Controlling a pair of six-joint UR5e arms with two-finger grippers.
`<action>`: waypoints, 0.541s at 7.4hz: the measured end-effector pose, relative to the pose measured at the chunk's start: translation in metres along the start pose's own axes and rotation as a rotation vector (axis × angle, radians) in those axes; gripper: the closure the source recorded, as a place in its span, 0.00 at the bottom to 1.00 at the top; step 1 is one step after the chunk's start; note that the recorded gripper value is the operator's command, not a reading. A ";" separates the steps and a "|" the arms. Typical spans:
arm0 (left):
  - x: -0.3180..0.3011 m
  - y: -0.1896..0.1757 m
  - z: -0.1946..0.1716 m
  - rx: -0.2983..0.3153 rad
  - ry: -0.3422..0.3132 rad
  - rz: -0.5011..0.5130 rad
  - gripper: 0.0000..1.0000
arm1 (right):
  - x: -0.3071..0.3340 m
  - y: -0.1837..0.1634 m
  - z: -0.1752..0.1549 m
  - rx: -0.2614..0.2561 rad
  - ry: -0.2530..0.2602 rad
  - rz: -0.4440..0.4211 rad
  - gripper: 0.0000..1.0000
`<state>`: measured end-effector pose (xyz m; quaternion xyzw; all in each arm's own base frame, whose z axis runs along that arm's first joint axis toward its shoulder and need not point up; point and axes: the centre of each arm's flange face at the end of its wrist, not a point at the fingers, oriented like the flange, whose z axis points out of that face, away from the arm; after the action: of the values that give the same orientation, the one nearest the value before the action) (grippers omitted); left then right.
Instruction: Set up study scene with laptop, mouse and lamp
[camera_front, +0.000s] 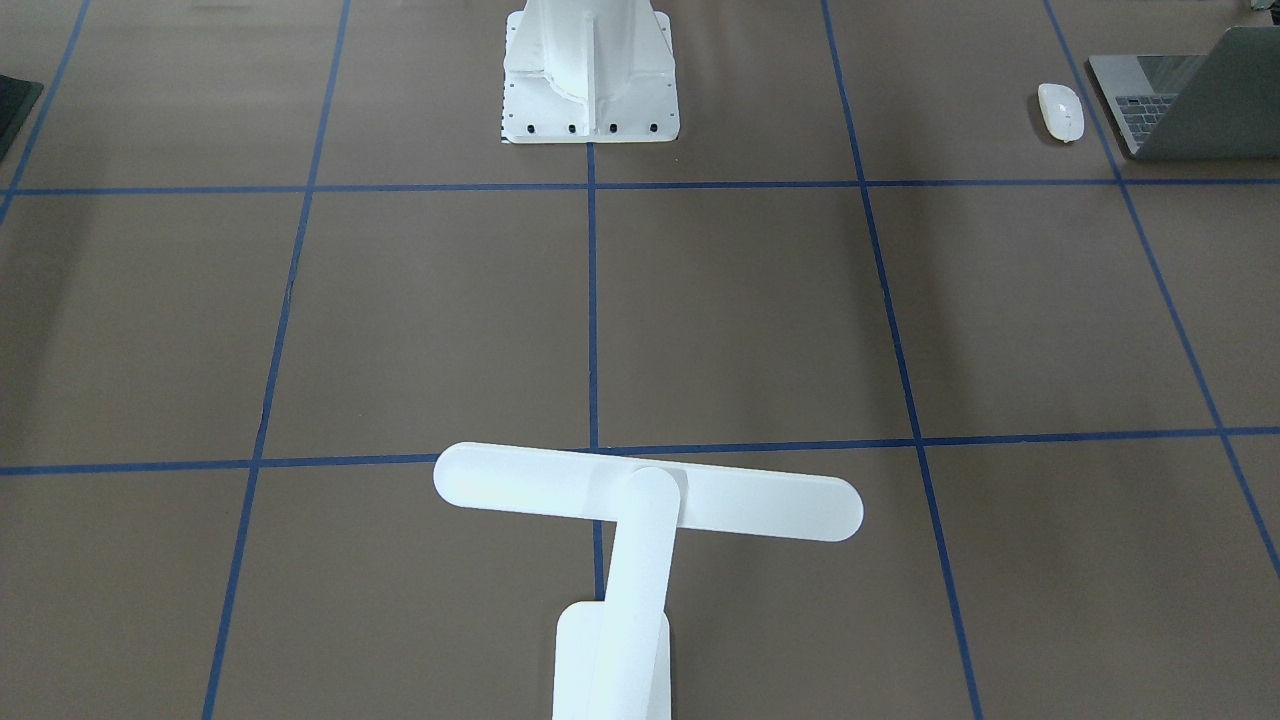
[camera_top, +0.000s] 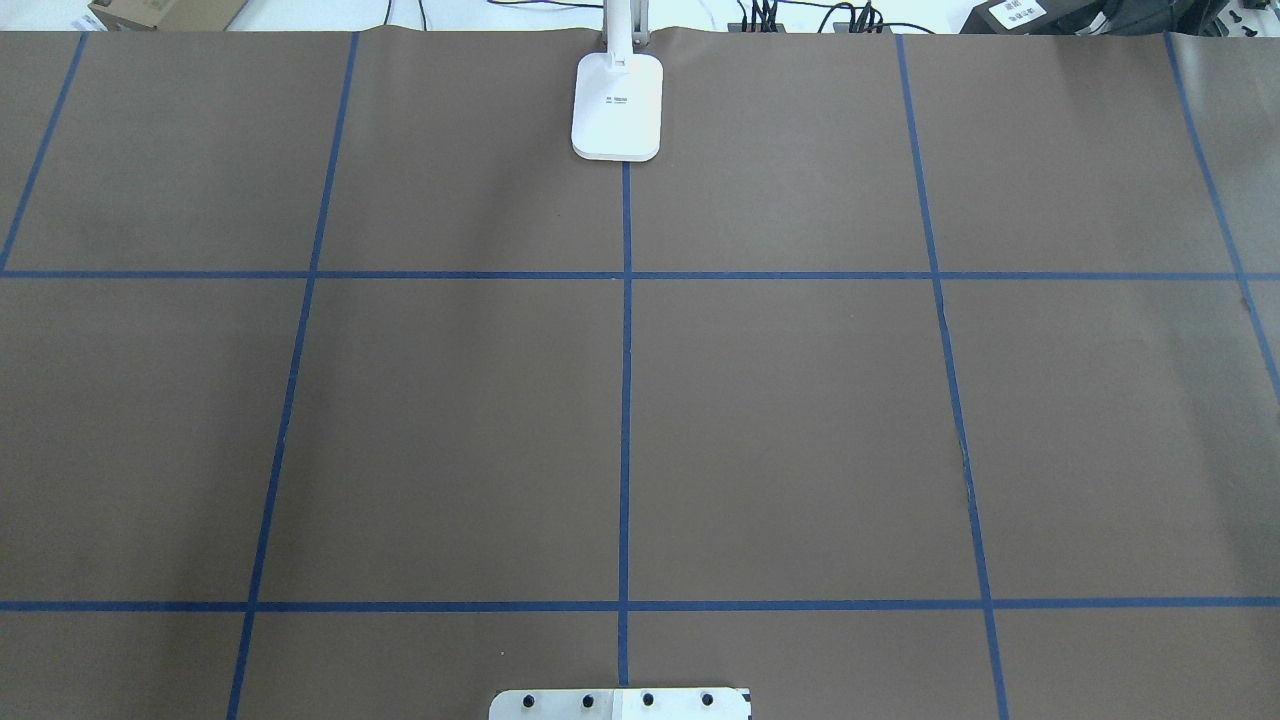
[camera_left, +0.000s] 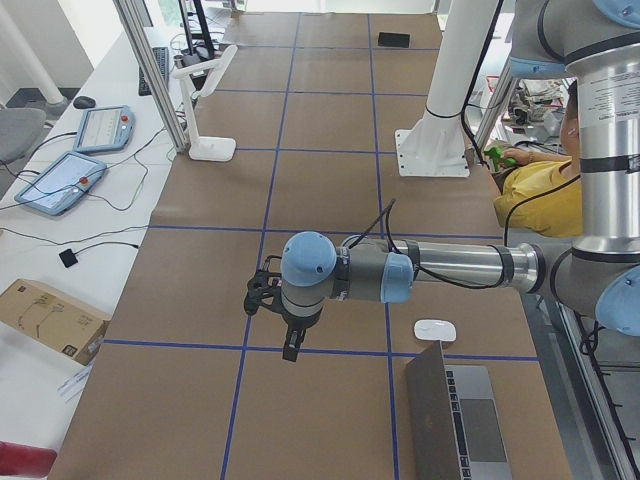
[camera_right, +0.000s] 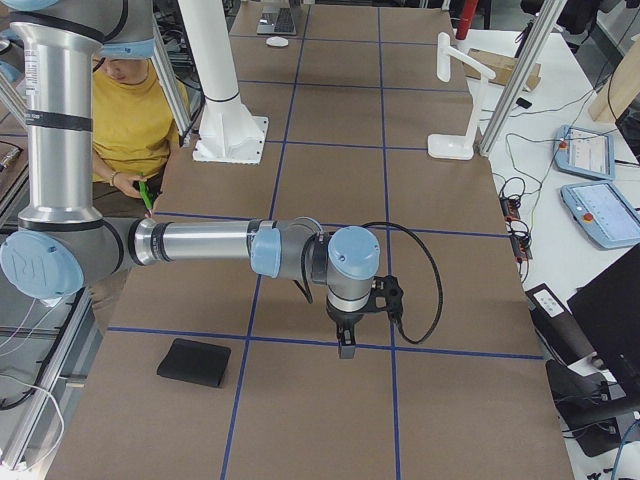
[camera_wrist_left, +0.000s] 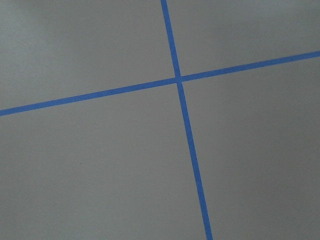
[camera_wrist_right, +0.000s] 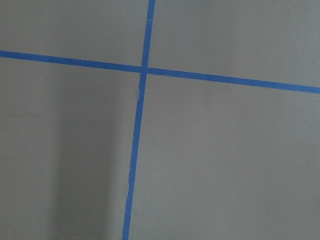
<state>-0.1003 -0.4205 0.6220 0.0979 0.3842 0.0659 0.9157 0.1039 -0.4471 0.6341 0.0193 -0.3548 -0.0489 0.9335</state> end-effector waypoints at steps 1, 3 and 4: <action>0.001 -0.001 -0.001 0.002 -0.003 0.002 0.00 | -0.001 -0.002 -0.002 0.003 0.001 -0.004 0.00; 0.002 -0.008 -0.004 0.010 -0.007 0.008 0.00 | -0.002 -0.005 -0.004 0.007 0.003 -0.009 0.00; 0.003 -0.009 -0.005 0.012 -0.006 0.006 0.00 | -0.002 -0.005 -0.004 0.008 0.003 -0.009 0.00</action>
<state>-0.1017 -0.4281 0.6145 0.1046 0.3814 0.0659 0.9161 0.1043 -0.4517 0.6294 0.0245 -0.3534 -0.0517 0.9337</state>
